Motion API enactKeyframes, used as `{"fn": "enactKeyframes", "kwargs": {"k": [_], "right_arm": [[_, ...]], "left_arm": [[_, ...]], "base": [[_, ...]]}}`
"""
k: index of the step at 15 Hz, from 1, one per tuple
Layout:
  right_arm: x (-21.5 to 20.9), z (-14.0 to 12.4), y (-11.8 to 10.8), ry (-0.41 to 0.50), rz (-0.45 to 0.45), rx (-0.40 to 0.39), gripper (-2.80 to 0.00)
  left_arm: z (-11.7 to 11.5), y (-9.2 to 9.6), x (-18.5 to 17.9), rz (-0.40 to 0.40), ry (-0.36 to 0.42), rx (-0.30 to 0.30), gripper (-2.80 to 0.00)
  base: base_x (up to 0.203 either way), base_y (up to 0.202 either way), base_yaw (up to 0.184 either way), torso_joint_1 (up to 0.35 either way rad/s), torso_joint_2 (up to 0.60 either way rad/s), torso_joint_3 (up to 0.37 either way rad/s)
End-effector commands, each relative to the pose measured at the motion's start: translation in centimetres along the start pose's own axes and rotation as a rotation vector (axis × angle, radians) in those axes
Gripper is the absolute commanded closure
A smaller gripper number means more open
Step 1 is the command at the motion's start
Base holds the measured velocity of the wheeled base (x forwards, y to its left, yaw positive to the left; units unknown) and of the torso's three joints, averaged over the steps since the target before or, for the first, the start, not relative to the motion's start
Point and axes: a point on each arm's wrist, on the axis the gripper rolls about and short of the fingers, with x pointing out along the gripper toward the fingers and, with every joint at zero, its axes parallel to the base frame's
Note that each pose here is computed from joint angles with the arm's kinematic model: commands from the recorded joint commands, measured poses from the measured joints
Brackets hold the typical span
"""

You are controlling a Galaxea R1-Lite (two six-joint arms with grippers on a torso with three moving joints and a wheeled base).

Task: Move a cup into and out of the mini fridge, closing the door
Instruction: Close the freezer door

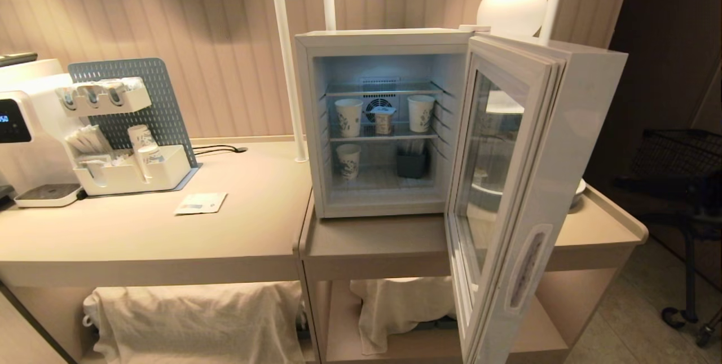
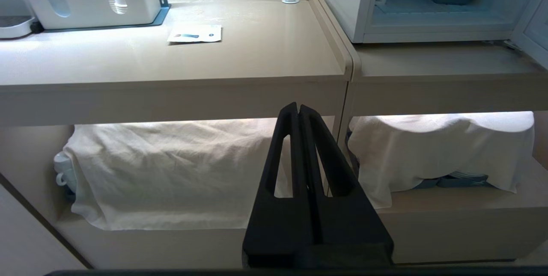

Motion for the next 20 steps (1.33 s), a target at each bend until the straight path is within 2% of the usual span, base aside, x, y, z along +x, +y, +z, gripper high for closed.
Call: {"fn": "enactKeyframes", "kwargs": {"k": [1,4,10,12,15,18,20], "right_arm": [[2.1,0.9,-3.4,0.049,0.267,0.074,0.00],[4.4,1.1,-2.3,0.098,0.318,0.057,0.00],[8.4,1.2,1.2,0.153,0.258,-0.021,0.00],[10.7,2.1,3.2,0.110,0.173,-0.009,0.00],[15.6,5.3,6.1,-0.085,0.003,0.080,0.00],[20.2,7.8,6.6,-0.169,-0.184,0.139,0.00],[23.8,7.6,5.8,-0.168,-0.337,0.175,0.00]], "left_arm": [[0.0,0.0,0.0,0.000,0.001,-0.001,0.00],[0.0,0.0,0.0,0.000,0.002,-0.001,0.00],[0.0,0.0,0.0,0.000,0.000,-0.002,0.00],[0.0,0.0,0.0,0.000,0.000,-0.002,0.00],[0.0,0.0,0.0,0.000,0.000,-0.004,0.00],[0.0,0.0,0.0,0.002,0.000,-0.007,0.00],[0.0,0.0,0.0,0.002,0.000,-0.007,0.00]], "base": [[0.000,0.000,0.000,0.000,0.00,0.000],[0.000,0.000,0.000,0.000,0.00,0.000],[0.000,0.000,0.000,0.000,0.00,0.000],[0.000,0.000,0.000,0.000,0.00,0.000],[0.000,0.000,0.000,0.000,0.00,0.000],[0.000,0.000,0.000,0.000,0.00,0.000],[0.000,0.000,0.000,0.000,0.00,0.000]]}}
